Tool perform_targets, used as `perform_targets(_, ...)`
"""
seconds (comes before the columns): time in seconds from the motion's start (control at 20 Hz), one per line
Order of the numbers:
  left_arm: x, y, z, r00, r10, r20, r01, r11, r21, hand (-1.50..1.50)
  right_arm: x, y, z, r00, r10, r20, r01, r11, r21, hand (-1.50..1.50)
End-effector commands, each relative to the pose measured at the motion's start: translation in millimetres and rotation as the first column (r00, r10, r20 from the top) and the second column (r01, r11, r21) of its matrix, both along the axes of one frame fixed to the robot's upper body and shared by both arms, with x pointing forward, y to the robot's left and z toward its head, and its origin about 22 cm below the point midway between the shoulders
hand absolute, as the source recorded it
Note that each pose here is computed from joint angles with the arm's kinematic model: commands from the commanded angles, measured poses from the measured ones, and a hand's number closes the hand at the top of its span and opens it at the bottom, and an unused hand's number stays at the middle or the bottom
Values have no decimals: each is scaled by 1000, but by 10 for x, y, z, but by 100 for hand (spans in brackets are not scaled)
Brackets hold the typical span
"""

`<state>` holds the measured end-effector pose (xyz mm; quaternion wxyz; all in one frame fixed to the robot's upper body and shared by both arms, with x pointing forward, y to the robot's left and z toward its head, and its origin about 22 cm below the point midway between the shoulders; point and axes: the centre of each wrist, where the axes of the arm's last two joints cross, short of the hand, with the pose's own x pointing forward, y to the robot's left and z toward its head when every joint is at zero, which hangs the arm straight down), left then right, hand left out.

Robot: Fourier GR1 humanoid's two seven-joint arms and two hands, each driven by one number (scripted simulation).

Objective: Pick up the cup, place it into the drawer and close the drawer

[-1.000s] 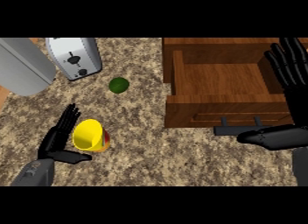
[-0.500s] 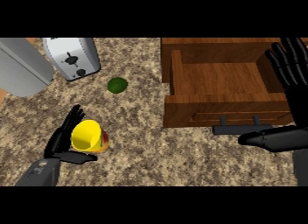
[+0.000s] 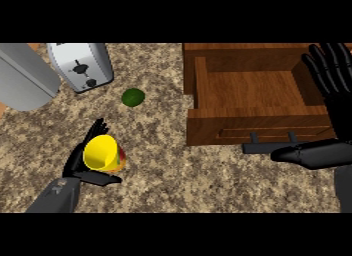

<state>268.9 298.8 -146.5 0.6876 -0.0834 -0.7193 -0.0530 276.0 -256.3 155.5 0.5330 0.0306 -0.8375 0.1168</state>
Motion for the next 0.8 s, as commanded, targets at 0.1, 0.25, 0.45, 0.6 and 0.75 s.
perform_targets(0.1,25,-34,8,990,-109,84,123,975,-184,150,33,-29,7,1000,-10,-10,10,1000,-10,-150)
perform_targets(0.25,-14,-57,-14,981,-93,169,120,980,-158,150,22,-30,-44,1000,-9,7,9,1000,-8,-150)
perform_targets(0.45,19,-152,0,950,57,307,-55,998,-16,150,-63,-141,-11,1000,-23,-13,23,1000,-6,-150)
perform_targets(0.6,222,-328,116,925,77,372,-68,997,-36,150,45,-88,63,1000,-7,-21,7,1000,-17,-150)
perform_targets(0.75,164,-238,90,886,271,376,-265,962,-67,150,-58,-180,10,1000,-25,8,25,1000,-5,-150)
